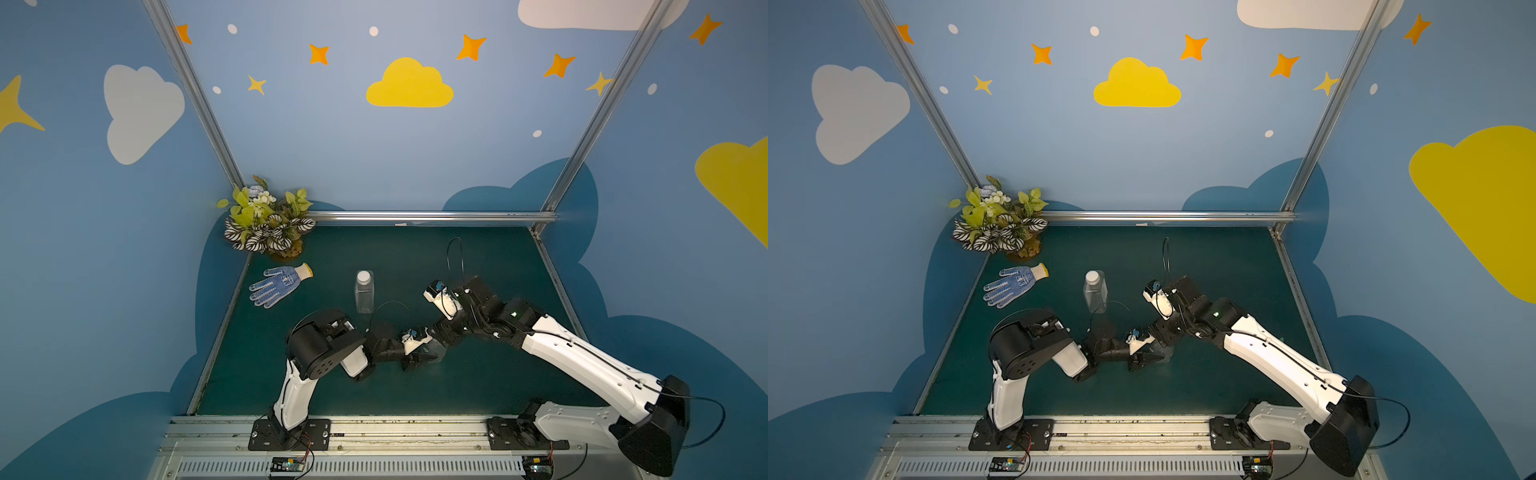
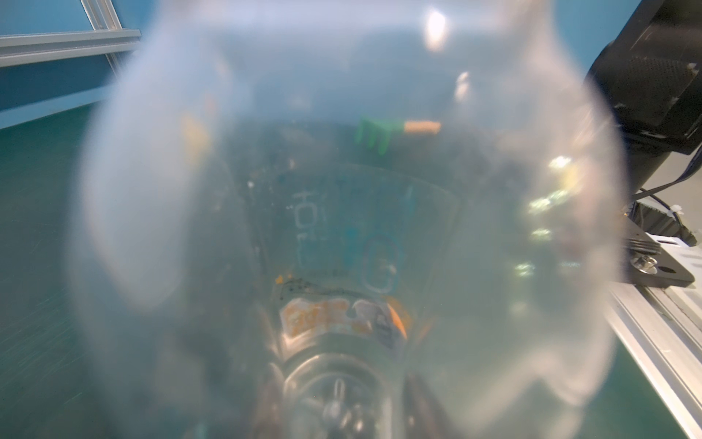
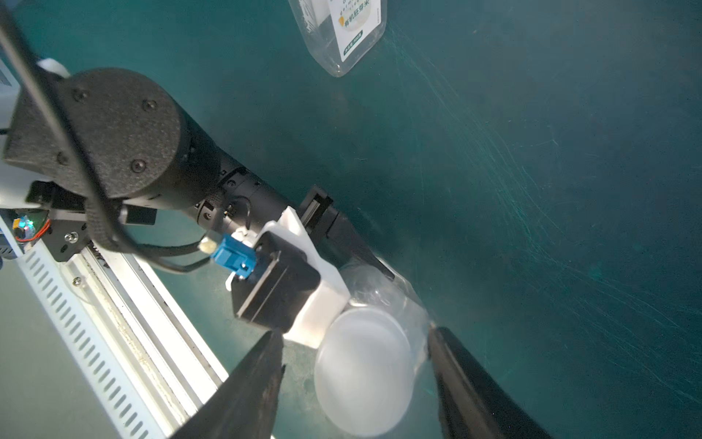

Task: Screw on the bottle caps
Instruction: Screw the bottle cap onto the plastic bottle.

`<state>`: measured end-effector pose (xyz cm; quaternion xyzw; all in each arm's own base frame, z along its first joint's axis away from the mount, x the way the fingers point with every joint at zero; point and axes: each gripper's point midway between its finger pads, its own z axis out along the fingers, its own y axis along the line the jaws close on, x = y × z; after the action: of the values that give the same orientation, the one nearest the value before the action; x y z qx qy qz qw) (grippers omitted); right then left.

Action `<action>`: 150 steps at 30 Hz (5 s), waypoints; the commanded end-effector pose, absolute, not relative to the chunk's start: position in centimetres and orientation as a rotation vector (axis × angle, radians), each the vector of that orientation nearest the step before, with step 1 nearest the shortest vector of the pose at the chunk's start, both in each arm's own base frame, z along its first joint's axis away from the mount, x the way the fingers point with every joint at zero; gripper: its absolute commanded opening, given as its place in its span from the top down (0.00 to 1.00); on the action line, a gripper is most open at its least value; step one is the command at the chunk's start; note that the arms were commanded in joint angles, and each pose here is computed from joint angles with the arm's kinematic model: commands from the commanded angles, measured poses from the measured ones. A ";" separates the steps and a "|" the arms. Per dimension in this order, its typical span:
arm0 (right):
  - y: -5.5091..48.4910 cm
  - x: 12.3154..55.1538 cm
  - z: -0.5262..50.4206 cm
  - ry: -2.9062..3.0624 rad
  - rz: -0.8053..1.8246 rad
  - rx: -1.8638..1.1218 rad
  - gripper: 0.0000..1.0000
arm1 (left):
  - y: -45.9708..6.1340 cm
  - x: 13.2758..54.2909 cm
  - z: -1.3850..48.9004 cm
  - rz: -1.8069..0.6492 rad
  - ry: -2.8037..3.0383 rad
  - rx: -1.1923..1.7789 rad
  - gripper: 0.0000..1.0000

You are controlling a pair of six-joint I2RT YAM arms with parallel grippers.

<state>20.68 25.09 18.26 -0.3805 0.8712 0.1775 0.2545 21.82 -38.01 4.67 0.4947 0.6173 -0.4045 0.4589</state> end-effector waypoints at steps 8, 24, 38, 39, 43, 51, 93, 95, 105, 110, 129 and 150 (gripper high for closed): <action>26.3 20.3 19.2 2.346 0.565 -1.085 0.37 | -37.8 22.3 4.1 -0.977 1.565 1.210 0.52; 24.5 18.2 18.6 2.402 0.592 -1.056 0.38 | -37.8 22.3 4.0 -0.973 1.570 1.213 0.52; 23.2 16.8 17.6 2.467 0.506 -1.029 0.38 | -37.8 22.4 4.0 -0.961 1.575 1.212 0.52; 22.9 16.9 17.6 2.472 0.484 -1.018 0.38 | -37.8 22.5 4.1 -0.961 1.575 1.210 0.52; 21.8 17.4 18.0 2.475 0.401 -0.977 0.38 | -37.8 22.4 4.0 -0.960 1.573 1.213 0.52; 21.6 19.2 19.6 2.373 0.345 -0.925 0.41 | -37.8 22.4 4.0 -0.965 1.571 1.215 0.52; 24.1 19.8 17.3 2.535 0.394 -1.032 0.66 | -37.6 22.6 4.1 -0.948 1.573 1.210 0.52; 24.1 19.8 16.9 2.546 0.365 -1.014 0.68 | -37.7 22.5 4.0 -0.946 1.573 1.211 0.52; 22.9 20.7 16.2 2.604 0.136 -0.786 0.84 | -37.6 22.5 4.1 -0.923 1.567 1.203 0.53; 22.5 20.7 15.5 2.652 -0.017 -0.624 0.90 | -37.6 22.6 4.3 -0.905 1.562 1.195 0.55; 25.0 20.0 19.8 2.473 0.099 -0.913 0.33 | -37.8 21.9 4.4 -0.951 1.547 1.219 0.55; 25.0 18.7 20.6 2.276 0.478 -1.270 0.34 | -37.9 21.5 5.0 -1.032 1.540 1.236 0.55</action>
<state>18.89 24.24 20.90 -0.4488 0.8430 0.1585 0.2507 21.73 -37.71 4.73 0.4955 0.6209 -0.4064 0.4513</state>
